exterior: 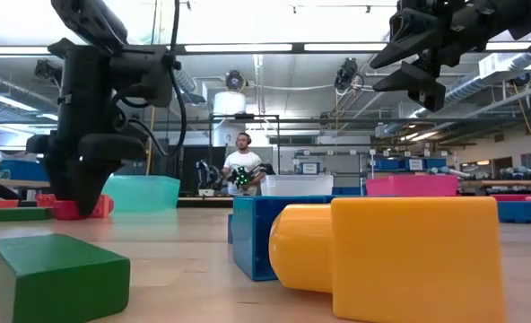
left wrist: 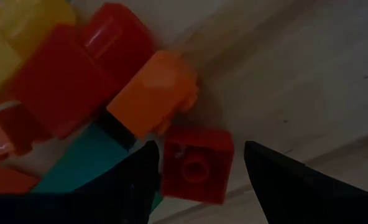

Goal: Sort blocks by size
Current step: Put the red 4 stud game piece into the transparent bin

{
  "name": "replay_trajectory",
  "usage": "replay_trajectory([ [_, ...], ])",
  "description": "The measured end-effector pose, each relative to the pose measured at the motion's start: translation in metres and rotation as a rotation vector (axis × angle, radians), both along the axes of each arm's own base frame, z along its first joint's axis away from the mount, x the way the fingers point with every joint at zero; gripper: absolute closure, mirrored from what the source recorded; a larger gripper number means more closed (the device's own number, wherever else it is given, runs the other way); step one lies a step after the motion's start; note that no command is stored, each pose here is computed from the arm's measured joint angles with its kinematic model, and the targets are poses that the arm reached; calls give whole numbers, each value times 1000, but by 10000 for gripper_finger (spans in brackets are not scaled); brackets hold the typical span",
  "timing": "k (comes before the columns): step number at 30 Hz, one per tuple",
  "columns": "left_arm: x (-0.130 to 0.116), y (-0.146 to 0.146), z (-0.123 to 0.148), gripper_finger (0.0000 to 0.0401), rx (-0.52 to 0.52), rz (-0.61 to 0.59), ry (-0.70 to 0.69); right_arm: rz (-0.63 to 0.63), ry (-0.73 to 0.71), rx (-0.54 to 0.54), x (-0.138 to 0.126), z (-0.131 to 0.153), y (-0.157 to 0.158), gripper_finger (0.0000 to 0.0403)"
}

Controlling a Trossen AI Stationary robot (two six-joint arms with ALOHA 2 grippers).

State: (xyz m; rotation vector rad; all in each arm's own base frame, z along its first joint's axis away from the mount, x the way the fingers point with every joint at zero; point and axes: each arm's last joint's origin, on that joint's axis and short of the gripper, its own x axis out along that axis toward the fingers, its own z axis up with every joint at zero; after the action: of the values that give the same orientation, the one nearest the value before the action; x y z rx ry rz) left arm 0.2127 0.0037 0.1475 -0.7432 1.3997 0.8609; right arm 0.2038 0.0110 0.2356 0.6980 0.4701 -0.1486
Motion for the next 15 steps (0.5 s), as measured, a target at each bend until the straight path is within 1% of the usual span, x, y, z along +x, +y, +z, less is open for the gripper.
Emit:
replay_trajectory([
  [12, 2, -1, -4, 156, -21, 1, 14, 4, 0, -1, 0, 0, 0, 235],
  [15, 3, -1, -4, 169, -32, 7, 11, 4, 0, -1, 0, 0, 0, 235],
])
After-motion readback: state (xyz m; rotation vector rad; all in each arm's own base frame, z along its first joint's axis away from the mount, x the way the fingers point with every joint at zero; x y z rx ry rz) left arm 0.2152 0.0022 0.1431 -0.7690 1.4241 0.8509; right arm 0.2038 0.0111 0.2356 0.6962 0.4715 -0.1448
